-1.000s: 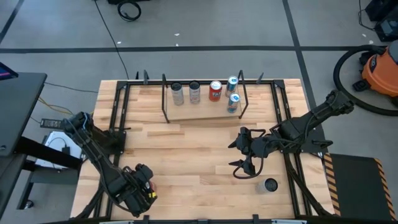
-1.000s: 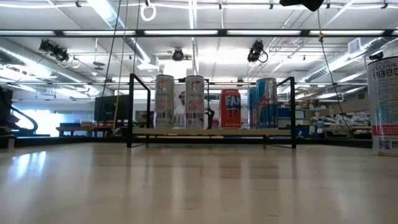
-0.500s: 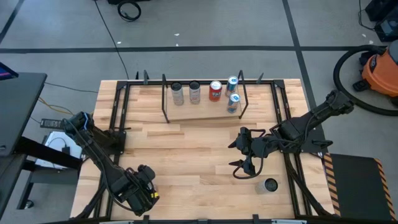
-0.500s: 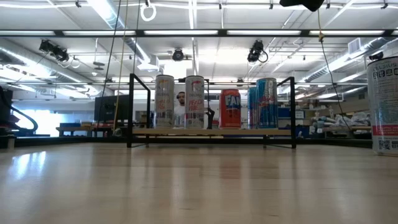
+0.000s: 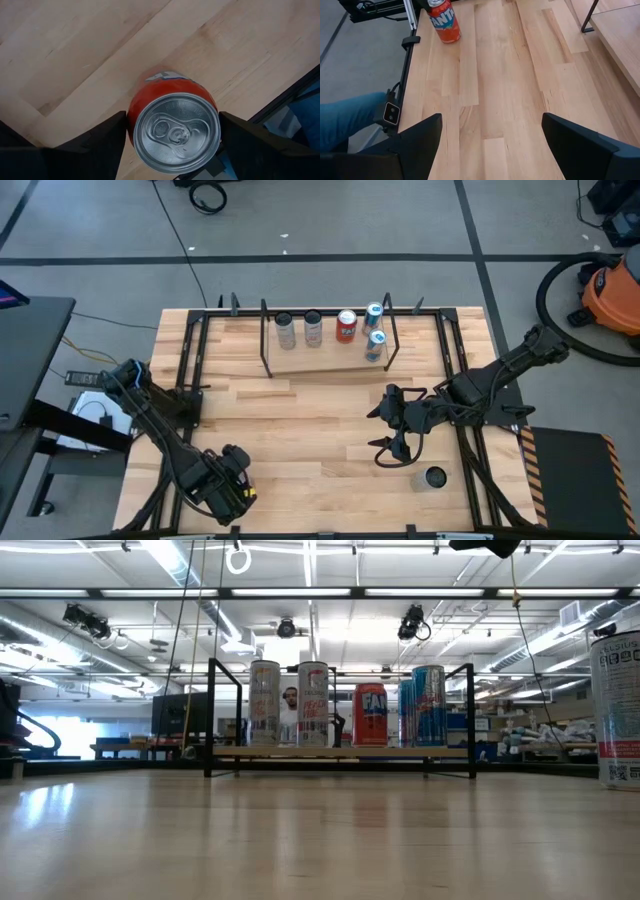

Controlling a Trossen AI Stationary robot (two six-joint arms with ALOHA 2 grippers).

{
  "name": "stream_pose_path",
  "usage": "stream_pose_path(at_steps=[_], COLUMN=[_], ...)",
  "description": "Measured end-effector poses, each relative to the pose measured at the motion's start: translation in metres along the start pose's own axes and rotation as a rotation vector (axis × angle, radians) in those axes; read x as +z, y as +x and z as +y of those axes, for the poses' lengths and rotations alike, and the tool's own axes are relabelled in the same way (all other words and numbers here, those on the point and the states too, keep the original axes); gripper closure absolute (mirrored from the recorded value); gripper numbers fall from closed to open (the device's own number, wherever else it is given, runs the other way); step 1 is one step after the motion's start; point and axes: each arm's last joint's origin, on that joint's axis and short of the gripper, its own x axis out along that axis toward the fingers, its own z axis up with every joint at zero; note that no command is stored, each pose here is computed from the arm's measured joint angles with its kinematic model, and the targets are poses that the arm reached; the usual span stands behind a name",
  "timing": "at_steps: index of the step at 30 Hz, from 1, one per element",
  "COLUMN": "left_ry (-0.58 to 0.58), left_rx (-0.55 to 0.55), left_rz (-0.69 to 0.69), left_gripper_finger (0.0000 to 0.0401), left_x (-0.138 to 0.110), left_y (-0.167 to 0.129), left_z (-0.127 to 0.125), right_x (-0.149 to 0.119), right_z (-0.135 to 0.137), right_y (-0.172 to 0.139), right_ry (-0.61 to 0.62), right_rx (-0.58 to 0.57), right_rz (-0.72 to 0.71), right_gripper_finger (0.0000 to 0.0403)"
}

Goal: Place canned beverage on shelf
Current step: Put the orange soda can aligned with the other orange soda can on the shelf

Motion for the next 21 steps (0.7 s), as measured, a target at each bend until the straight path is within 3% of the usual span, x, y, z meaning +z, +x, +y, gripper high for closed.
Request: stream_pose_path(at_steps=[9,21], left_ry=[0.033,0.169], left_rx=[0.007,-0.014], left_rz=[0.005,-0.076], left_gripper_finger=[0.0109,0.0111], left_x=[0.013,0.073], left_y=[0.002,0.001], left_z=[-0.001,-0.010], right_x=[0.000,0.000], right_z=[0.000,0.000], right_y=[0.000,0.000], right_ry=[-0.001,-0.015], right_rx=[0.000,-0.004], right_rz=[0.000,-0.003], right_gripper_finger=[0.0051,0.0051])
